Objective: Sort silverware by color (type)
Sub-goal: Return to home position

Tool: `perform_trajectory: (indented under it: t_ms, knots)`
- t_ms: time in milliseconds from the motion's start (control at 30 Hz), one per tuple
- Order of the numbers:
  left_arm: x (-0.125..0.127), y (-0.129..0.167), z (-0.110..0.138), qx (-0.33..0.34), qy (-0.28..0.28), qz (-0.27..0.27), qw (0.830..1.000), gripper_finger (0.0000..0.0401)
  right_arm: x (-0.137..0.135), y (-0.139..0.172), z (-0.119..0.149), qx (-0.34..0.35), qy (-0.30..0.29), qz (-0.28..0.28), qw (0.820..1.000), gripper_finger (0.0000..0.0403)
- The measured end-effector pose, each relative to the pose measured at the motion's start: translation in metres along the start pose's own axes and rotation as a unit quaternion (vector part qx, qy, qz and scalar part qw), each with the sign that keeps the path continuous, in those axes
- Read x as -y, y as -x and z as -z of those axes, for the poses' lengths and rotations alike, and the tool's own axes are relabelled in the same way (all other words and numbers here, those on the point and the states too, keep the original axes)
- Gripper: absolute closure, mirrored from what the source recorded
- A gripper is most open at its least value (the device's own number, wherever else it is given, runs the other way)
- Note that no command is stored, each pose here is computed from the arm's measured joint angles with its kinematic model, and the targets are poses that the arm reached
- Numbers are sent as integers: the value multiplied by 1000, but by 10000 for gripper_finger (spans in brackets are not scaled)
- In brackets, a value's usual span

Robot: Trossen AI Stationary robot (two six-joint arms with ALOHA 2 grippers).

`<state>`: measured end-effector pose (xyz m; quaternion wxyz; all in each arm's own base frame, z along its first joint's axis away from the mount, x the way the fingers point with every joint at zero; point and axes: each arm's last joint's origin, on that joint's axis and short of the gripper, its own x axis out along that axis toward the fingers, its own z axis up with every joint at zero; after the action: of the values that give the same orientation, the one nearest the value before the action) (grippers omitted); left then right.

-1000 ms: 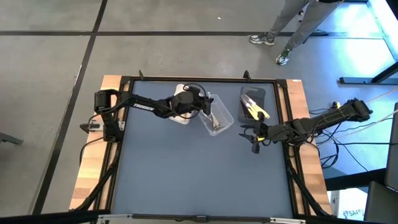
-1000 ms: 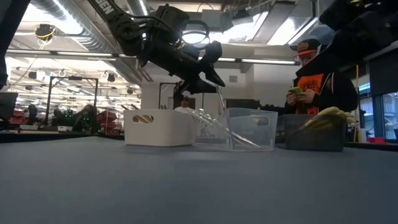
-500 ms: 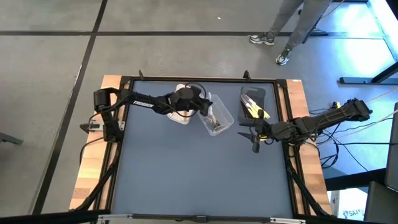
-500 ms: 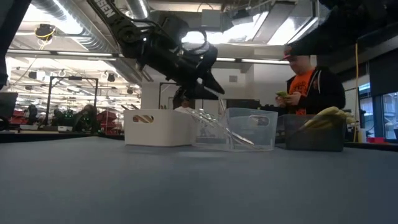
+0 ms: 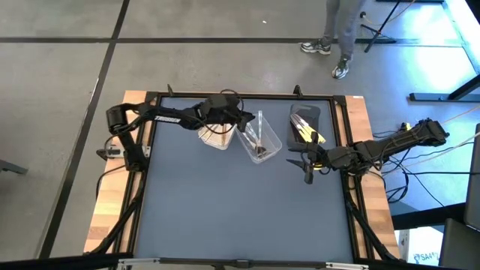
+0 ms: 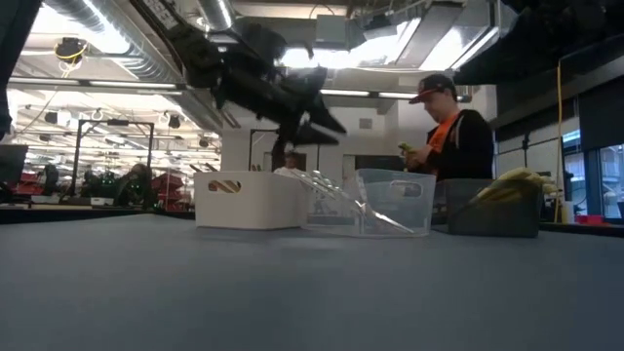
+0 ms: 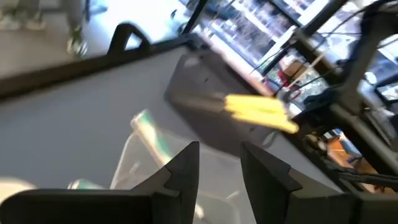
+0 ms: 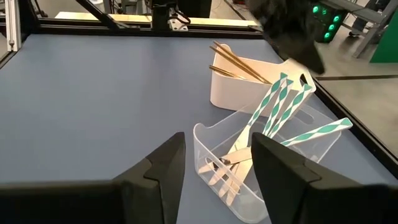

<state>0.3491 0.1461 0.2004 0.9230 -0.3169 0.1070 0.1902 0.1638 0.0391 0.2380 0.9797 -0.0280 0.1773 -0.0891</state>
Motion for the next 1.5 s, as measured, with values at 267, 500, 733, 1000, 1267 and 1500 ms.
perform_trajectory:
  t_ms: [267, 500, 733, 1000, 1267, 1500]
  knots:
    - [32, 54, -44, 42, -90, 35, 994, 299, 3, 8, -14, 30, -15, -3, 999, 235]
    - [57, 137, -72, 54, -180, 25, 982, 341, 12, 30, -39, 73, 1, -4, 997, 294]
    - [73, 228, -77, 73, -253, 25, 964, 382, 29, 65, -48, 111, -14, -6, 994, 361]
    - [68, 291, -43, 97, -247, 8, 964, 400, 48, 99, -39, 147, -38, -9, 988, 399]
    - [32, 292, 21, 177, -237, 59, 953, 399, 52, 107, -31, 146, -35, -28, 988, 394]
    - [5, 288, 61, 210, -232, 82, 946, 398, 49, 98, -10, 140, -46, -30, 989, 393]
